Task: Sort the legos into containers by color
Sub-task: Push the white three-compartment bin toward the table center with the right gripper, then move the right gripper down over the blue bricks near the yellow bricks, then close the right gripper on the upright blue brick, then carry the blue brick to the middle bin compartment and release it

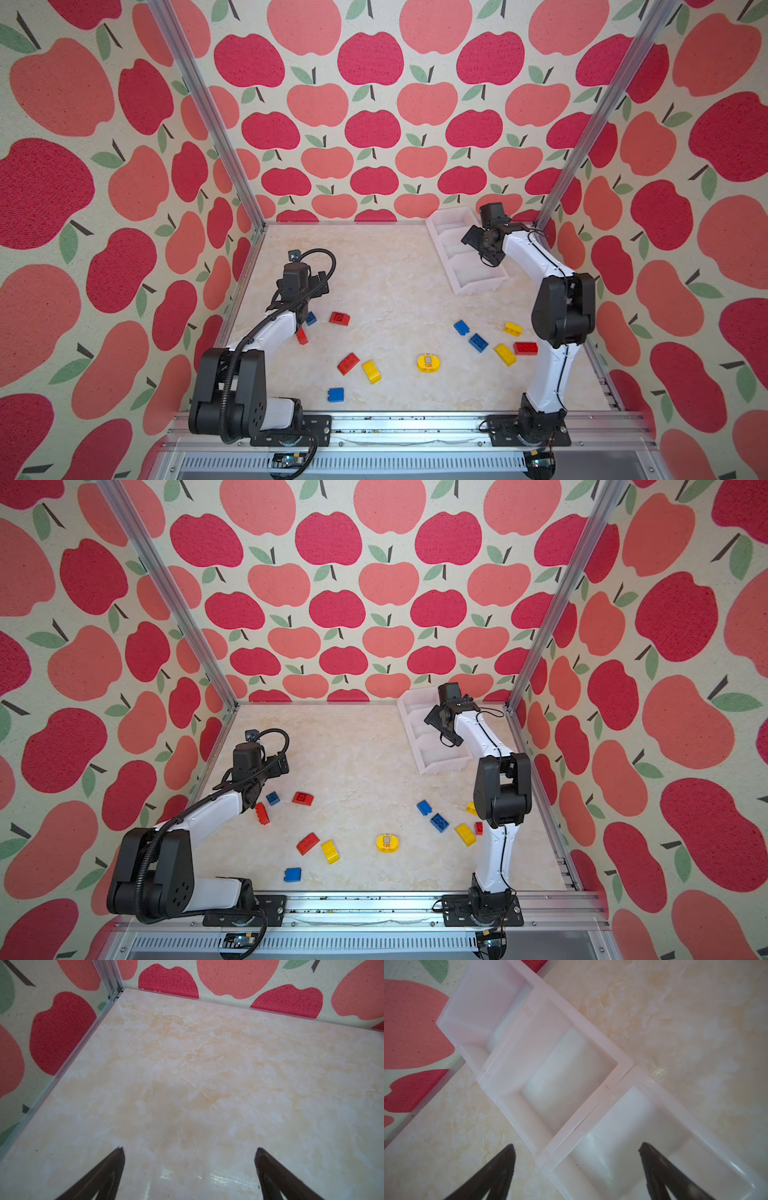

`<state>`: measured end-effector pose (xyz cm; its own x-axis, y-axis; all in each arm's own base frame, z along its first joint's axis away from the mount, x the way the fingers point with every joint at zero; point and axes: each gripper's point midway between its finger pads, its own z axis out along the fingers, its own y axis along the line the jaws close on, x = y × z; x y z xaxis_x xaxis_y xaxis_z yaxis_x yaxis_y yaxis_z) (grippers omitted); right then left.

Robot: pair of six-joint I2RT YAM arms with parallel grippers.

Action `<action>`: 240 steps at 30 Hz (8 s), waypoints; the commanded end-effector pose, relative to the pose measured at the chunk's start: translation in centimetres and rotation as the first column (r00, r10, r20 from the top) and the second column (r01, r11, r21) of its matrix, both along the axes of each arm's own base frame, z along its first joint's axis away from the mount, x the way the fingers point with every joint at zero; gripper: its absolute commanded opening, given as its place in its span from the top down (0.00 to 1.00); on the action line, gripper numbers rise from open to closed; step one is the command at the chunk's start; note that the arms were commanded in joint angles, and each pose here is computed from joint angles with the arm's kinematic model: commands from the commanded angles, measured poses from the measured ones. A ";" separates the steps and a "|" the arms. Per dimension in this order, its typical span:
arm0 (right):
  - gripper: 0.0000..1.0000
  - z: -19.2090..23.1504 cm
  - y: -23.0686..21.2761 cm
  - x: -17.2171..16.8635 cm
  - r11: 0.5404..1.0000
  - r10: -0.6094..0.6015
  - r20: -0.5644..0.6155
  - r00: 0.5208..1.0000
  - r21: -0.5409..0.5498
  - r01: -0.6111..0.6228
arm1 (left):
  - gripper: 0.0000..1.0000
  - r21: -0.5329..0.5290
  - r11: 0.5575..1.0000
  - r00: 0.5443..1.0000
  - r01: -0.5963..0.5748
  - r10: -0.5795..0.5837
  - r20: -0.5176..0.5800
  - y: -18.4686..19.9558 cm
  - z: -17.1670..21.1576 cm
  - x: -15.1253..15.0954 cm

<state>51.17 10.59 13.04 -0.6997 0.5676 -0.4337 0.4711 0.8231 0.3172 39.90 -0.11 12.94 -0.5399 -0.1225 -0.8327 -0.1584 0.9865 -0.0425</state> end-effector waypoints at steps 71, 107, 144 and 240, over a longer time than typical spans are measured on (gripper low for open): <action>0.82 -3.6 14.9 -3.2 0.862 0.487 -0.129 0.864 -0.090 -0.500 | 0.01 -0.017 1.000 1.000 -0.018 0.019 0.011 0.1 0.5 -0.8; 0.81 -4.4 17.2 -10.3 0.767 0.571 -0.230 0.788 -0.192 -0.612 | 0.01 -0.025 0.999 0.998 -0.034 0.035 0.042 0.5 1.9 -4.1; 0.27 -2.1 2.9 -24.0 0.971 0.232 -0.382 0.895 0.031 -0.238 | 0.01 -0.052 0.998 0.999 0.024 -0.021 0.050 -1.7 3.3 -2.8; 0.62 0.2 23.6 -15.1 0.591 0.798 -0.141 0.586 -0.006 -0.807 | 0.01 -0.131 0.988 0.996 0.087 -0.087 0.002 -4.4 2.3 -5.1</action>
